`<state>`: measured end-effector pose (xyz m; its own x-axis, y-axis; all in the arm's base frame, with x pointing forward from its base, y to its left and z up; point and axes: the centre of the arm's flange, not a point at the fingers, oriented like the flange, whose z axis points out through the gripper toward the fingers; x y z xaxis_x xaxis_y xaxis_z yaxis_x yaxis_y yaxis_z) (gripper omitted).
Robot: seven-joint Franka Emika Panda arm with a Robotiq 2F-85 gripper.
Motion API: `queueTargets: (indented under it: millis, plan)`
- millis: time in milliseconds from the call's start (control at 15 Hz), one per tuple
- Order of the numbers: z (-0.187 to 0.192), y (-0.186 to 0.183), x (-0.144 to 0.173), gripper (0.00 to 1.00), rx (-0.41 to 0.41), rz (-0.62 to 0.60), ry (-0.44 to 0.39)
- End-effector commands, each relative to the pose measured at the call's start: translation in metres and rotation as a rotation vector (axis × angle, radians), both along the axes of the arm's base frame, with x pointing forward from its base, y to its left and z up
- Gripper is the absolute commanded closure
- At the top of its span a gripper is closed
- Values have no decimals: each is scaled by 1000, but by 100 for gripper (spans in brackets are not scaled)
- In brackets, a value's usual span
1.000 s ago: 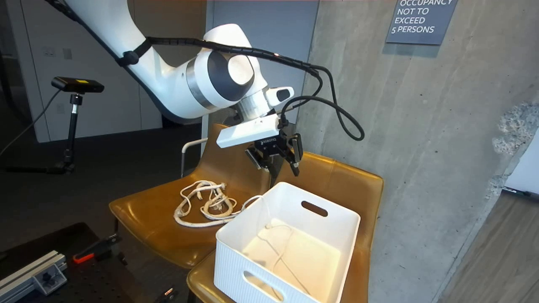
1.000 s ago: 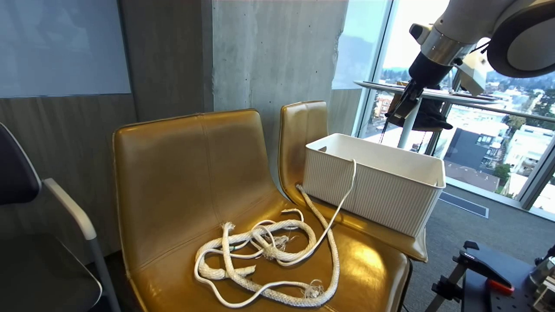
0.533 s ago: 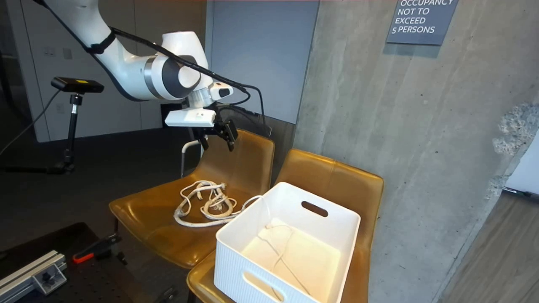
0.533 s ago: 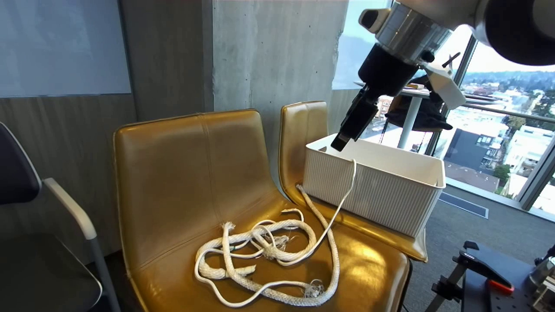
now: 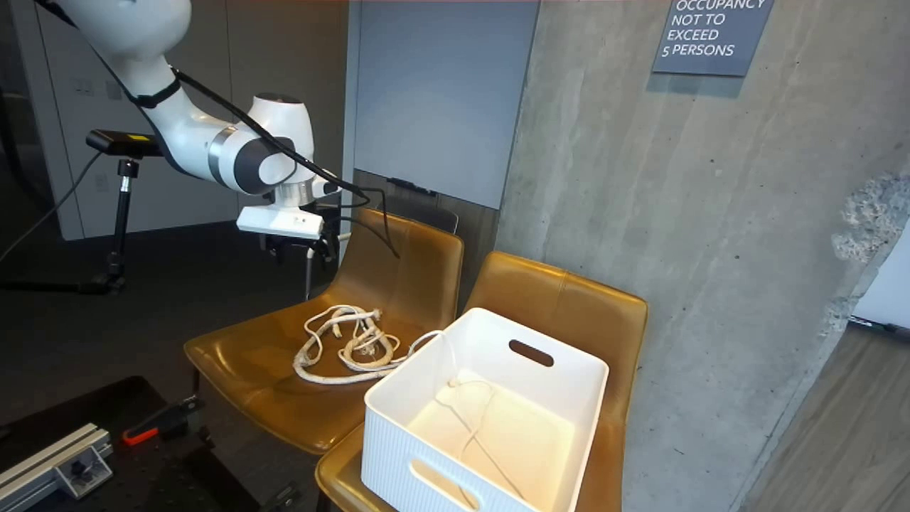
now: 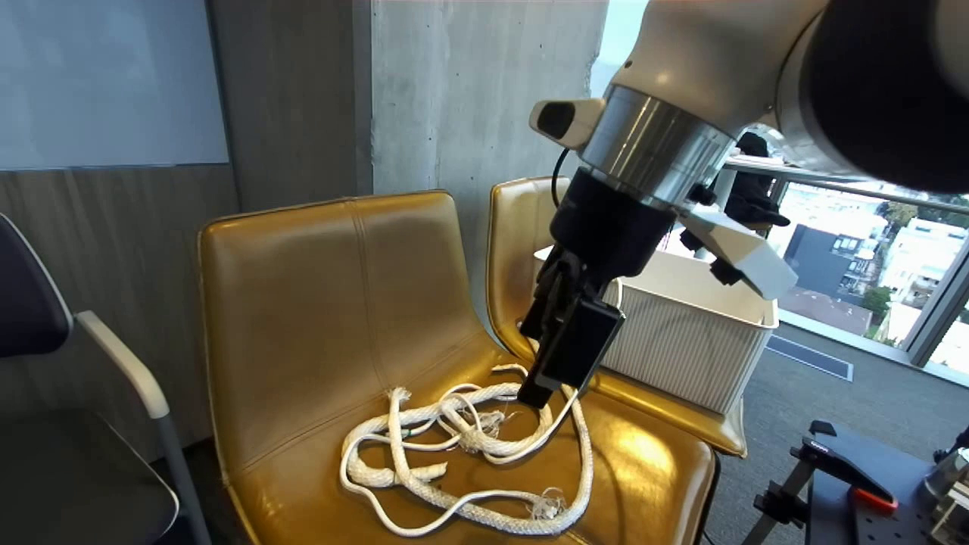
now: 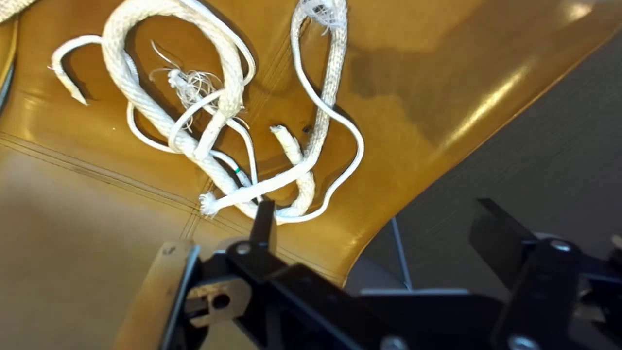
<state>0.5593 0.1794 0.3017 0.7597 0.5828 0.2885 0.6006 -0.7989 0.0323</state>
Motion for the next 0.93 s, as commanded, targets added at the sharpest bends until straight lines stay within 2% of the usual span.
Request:
queueTargets:
  millis: [0,267,867]
  plan:
    - [-27,-16,28,0,-44,113,35]
    - [-66,-41,45,0,-91,205,79]
    - [-159,-63,76,0,-173,402,139]
